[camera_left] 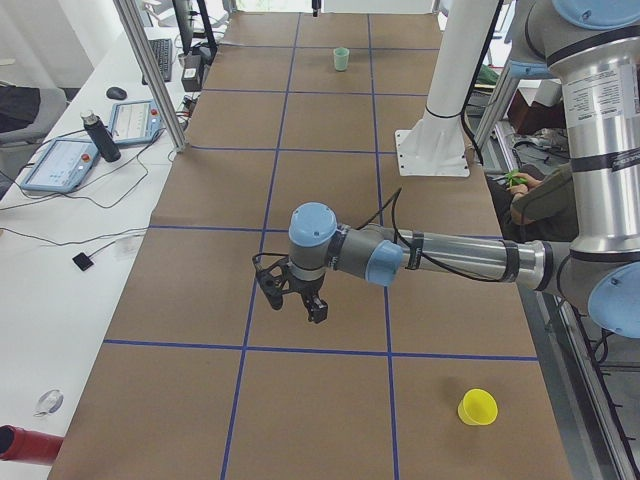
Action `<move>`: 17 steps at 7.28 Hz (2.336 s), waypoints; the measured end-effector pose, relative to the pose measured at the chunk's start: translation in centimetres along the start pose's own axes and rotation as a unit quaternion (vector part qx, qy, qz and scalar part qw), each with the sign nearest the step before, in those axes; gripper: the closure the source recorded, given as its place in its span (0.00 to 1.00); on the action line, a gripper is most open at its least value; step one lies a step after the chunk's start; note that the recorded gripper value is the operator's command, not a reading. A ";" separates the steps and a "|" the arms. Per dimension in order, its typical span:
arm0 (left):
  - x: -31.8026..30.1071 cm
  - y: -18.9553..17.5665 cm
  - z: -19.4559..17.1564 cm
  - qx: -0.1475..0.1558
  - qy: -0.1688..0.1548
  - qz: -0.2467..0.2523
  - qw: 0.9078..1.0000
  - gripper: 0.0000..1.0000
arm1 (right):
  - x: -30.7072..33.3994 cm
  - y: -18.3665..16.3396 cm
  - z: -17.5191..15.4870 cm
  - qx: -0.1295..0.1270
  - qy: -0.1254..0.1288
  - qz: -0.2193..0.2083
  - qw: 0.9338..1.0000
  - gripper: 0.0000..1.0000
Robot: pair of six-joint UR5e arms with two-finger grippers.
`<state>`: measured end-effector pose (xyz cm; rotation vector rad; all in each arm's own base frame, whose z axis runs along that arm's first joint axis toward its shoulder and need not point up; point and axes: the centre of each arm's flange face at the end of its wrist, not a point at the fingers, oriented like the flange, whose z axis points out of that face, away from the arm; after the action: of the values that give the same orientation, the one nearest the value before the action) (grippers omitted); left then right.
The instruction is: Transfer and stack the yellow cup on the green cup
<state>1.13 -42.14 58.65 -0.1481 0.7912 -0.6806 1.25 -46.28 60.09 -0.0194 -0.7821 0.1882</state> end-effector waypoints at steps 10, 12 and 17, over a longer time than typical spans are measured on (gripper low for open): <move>-6.3 11.8 15.5 0.212 -0.292 -0.293 0.886 0.02 | -2.4 -0.4 1.4 0.012 0.011 -0.051 0.999 0.00; -8.4 13.9 17.0 0.265 -0.361 -0.354 0.821 0.05 | -3.5 -0.5 1.9 0.016 0.012 -0.068 0.997 0.00; -12.1 20.7 20.9 0.365 -0.421 -0.439 0.705 0.04 | -5.0 -0.3 1.8 0.021 0.014 -0.087 0.996 0.00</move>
<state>20.11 -21.15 73.12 -0.0840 -0.5598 -1.6260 -3.45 -47.58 57.89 0.0860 -0.7477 0.0393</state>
